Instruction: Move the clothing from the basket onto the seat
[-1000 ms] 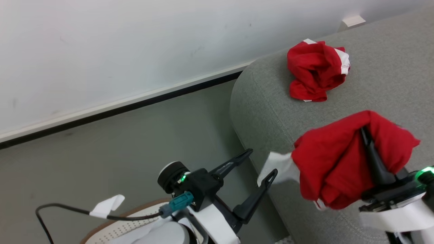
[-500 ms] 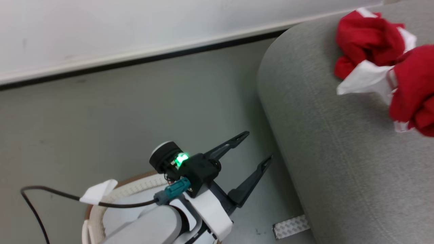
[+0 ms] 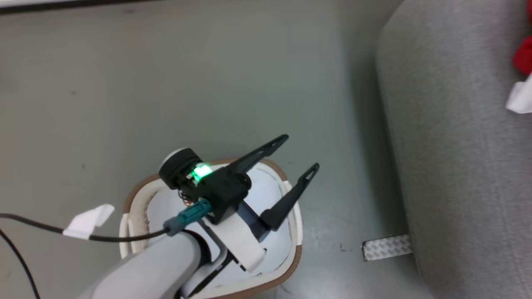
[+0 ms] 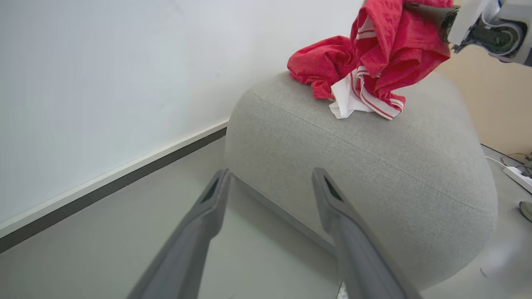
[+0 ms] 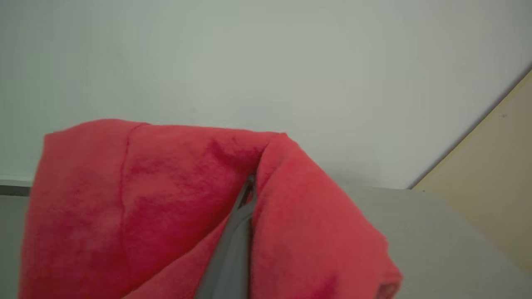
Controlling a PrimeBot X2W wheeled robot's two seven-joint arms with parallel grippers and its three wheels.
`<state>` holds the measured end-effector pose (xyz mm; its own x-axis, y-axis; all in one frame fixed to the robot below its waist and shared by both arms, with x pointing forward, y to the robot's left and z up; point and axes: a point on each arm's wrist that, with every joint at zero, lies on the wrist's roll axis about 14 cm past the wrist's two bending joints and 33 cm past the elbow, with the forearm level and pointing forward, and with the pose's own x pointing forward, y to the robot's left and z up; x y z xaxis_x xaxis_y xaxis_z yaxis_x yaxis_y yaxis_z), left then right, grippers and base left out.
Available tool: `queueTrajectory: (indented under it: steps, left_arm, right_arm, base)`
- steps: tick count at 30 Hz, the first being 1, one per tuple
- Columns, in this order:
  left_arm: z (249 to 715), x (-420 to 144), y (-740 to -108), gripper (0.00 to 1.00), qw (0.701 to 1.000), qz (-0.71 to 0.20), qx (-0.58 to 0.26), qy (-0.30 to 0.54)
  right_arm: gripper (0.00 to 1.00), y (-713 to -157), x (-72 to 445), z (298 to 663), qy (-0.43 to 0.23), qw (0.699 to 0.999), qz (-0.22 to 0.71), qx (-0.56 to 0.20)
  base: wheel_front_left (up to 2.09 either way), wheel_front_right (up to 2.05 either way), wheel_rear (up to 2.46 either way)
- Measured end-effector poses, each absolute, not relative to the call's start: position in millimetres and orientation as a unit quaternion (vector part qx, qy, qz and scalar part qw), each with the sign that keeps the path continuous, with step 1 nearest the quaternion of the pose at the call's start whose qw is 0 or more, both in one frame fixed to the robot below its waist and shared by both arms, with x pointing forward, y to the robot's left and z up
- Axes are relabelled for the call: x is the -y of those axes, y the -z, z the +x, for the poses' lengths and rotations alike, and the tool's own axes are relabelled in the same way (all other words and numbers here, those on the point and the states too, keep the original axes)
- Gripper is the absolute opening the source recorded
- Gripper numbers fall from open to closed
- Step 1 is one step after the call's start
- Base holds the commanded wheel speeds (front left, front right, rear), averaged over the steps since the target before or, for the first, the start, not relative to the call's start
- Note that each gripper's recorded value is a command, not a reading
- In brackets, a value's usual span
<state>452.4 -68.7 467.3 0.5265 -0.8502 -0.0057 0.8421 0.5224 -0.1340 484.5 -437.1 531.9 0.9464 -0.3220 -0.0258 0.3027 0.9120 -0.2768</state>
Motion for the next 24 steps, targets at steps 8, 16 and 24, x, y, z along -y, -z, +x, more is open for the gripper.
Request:
queueTrajectory:
  steps: [8, 16, 24]
  left_arm:
    - [471.4, 43.4, -434.5, 1.00, 0.887, -0.054, -0.063, 0.454]
    - [475.0, 39.2, -437.2, 1.00, 0.893, -0.060, -0.054, 0.442]
    - [465.0, 43.0, -464.3, 1.00, 0.897, -0.055, -0.030, 0.437]
  right_arm:
    - [0.00, -439.8, 478.3, 473.1, 0.221, 0.947, -0.123, -0.196]
    - [1.00, -400.1, 463.7, 471.9, 0.209, 0.934, -0.101, -0.270]
    - [1.00, -426.0, 452.5, 459.4, 0.200, 0.931, -0.052, -0.300]
  base:
    - [0.00, 0.00, 0.00]
    - [0.00, 0.00, 0.00]
    - [0.00, 0.00, 0.00]
